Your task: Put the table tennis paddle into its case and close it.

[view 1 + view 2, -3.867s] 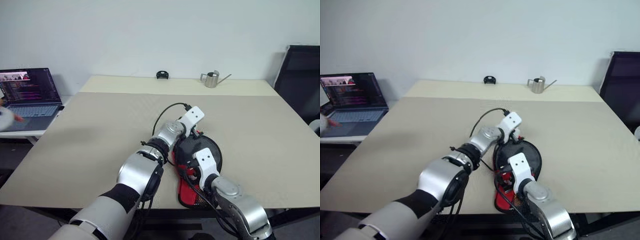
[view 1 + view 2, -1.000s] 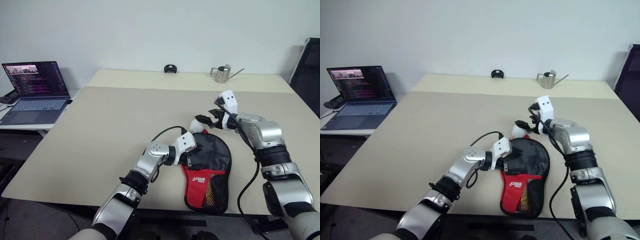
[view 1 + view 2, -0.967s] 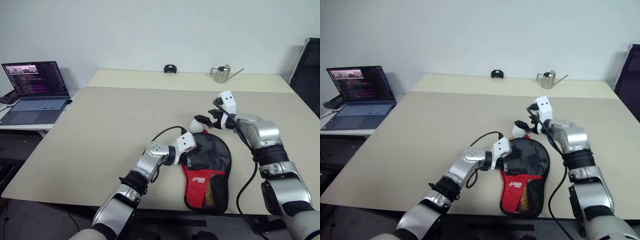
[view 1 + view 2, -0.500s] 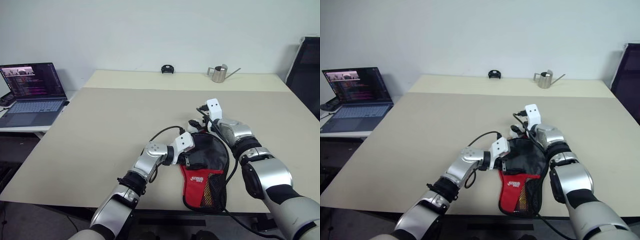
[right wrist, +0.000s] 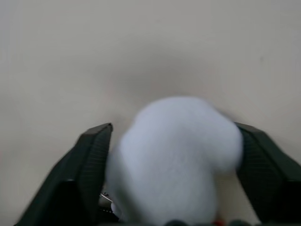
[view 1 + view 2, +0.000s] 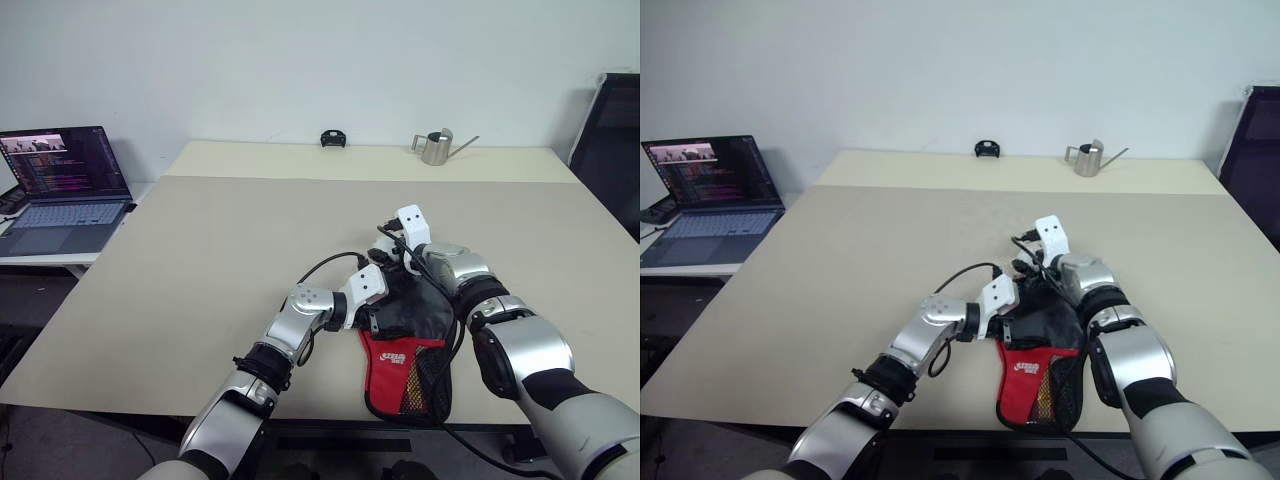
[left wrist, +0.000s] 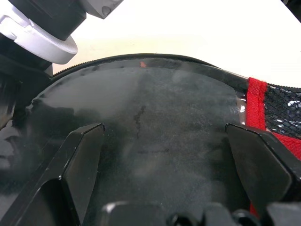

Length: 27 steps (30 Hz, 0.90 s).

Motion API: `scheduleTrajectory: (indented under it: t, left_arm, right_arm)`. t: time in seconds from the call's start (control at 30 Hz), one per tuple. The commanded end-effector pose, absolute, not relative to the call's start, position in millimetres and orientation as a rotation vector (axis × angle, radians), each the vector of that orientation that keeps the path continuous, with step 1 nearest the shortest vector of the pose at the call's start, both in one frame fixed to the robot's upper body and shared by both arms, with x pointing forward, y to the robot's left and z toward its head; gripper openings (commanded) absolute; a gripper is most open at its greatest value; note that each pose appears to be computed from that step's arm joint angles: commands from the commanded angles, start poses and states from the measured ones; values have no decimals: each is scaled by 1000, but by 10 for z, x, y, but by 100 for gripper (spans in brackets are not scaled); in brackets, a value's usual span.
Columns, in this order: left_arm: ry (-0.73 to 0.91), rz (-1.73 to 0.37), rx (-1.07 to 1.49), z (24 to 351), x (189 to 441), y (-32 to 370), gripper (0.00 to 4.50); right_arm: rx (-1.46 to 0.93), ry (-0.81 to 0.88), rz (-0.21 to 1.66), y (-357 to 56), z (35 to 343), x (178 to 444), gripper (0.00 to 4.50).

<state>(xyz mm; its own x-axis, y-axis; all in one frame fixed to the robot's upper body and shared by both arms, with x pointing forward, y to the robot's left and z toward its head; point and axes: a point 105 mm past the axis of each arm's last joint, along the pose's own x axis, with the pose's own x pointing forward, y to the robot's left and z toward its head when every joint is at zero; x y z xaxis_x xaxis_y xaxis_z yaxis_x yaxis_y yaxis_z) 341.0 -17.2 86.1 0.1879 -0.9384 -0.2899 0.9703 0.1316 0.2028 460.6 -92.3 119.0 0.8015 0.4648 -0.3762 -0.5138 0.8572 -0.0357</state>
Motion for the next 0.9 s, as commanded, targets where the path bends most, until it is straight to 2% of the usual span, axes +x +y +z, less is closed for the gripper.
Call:
scheduleTrajectory:
  t: [0.03,0.2,0.3,0.6,0.9]
  left_arm:
    - [127,-1413,423,753,3358,-239,450]
    - [146,-1406,435,694,3397,-263,450]
    - [169,-1413,444,621,3390,-253,450]
    - [238,-1431,481,380,3350,-131,450]
    - [274,-1437,500,288,3337,-72,450]
  right_arm:
    - [-172,313,523,-918,1313,4647,254]
    - [-179,305,520,-919,1322,4650,96]
    - [-177,287,502,-953,1368,4670,57]
    - [-189,215,347,-1261,1537,4770,46]
    - [-213,194,284,-1553,1633,4786,46]
